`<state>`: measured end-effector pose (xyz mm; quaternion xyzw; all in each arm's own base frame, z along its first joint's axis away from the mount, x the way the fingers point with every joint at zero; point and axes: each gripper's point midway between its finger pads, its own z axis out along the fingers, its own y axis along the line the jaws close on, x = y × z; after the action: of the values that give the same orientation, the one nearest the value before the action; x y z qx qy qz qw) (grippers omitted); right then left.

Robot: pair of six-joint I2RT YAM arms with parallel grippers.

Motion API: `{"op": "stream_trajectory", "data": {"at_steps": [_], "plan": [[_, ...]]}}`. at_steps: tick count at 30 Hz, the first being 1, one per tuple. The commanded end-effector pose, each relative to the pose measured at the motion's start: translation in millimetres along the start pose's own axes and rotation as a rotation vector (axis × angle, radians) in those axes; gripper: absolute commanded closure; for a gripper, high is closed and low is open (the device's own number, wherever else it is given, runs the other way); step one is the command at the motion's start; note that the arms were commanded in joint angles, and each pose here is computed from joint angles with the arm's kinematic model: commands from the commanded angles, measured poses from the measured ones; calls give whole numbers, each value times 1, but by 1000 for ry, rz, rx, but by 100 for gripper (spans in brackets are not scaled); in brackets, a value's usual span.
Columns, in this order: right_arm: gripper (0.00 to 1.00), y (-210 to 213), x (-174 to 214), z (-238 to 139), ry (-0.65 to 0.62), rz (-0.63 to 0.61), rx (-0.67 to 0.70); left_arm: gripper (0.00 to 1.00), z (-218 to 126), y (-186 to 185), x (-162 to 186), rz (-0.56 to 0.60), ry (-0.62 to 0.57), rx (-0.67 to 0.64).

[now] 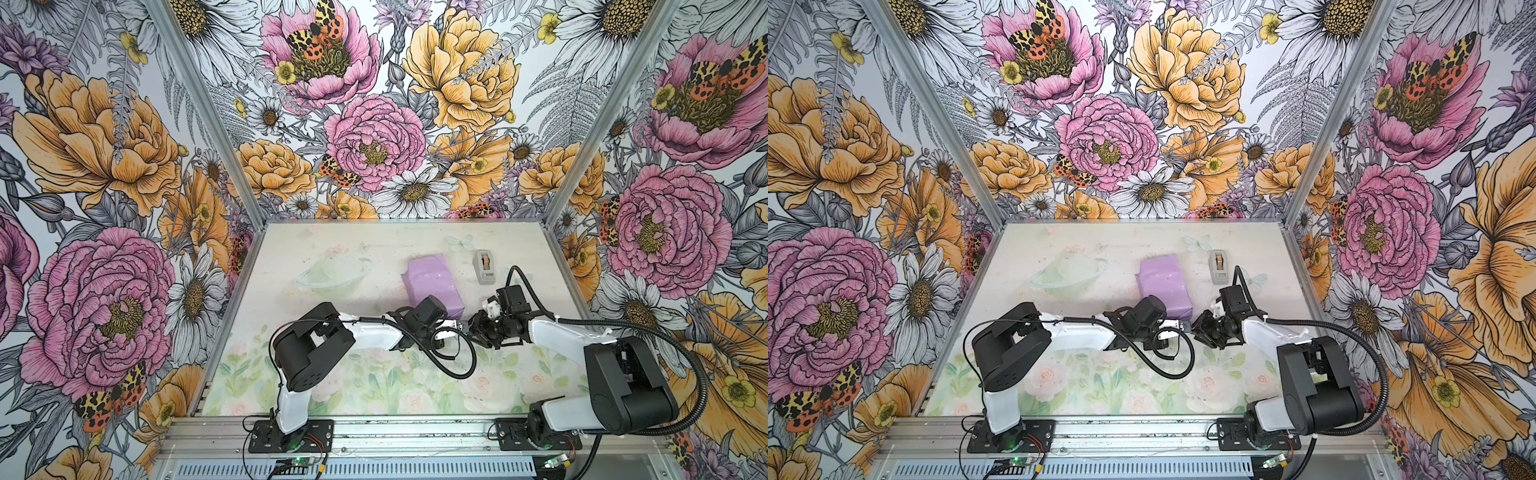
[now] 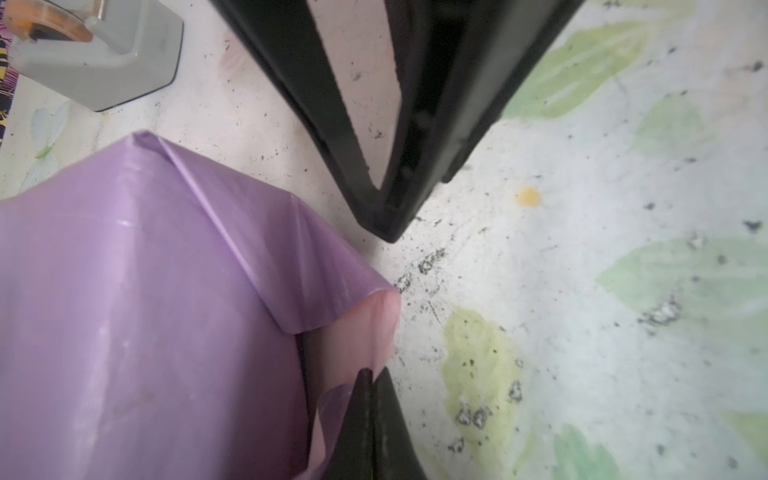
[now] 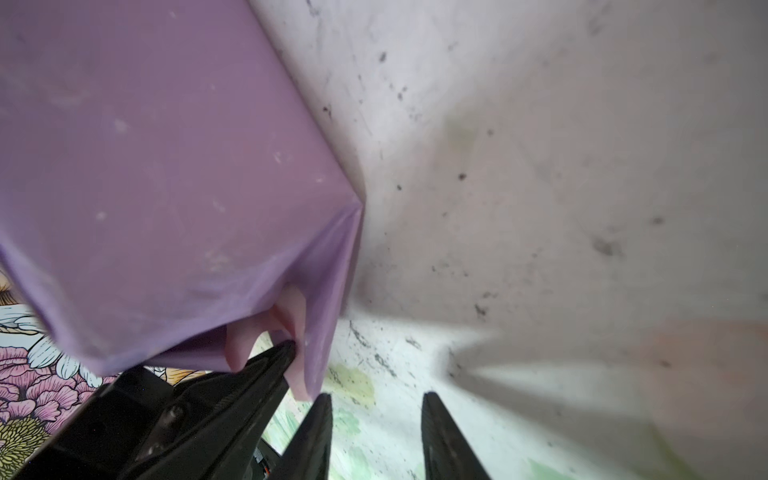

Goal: Wrap the gift box in paper

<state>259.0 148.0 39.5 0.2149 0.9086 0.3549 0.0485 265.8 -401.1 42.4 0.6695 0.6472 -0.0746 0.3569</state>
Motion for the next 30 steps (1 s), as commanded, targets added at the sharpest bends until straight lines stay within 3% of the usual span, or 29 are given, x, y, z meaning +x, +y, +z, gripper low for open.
{"op": "stream_trajectory", "data": {"at_steps": [1,9,13,24,28,30], "plan": [[62,22,-12,1,-21,-17,-65,100,-10,7,-16,-25,-82,-7],[62,29,-17,10,-20,-11,-86,100,-10,6,-16,-21,-88,1],[67,31,-18,15,-13,-11,-83,100,-10,6,-17,-24,-91,-2],[92,33,-23,20,-26,-3,-91,100,-11,7,-18,-22,-93,-8],[99,32,-24,20,-31,1,-87,89,-18,10,-25,-12,-105,-24],[100,32,-25,20,-33,3,-88,76,-28,12,-32,1,-123,-42]]}}
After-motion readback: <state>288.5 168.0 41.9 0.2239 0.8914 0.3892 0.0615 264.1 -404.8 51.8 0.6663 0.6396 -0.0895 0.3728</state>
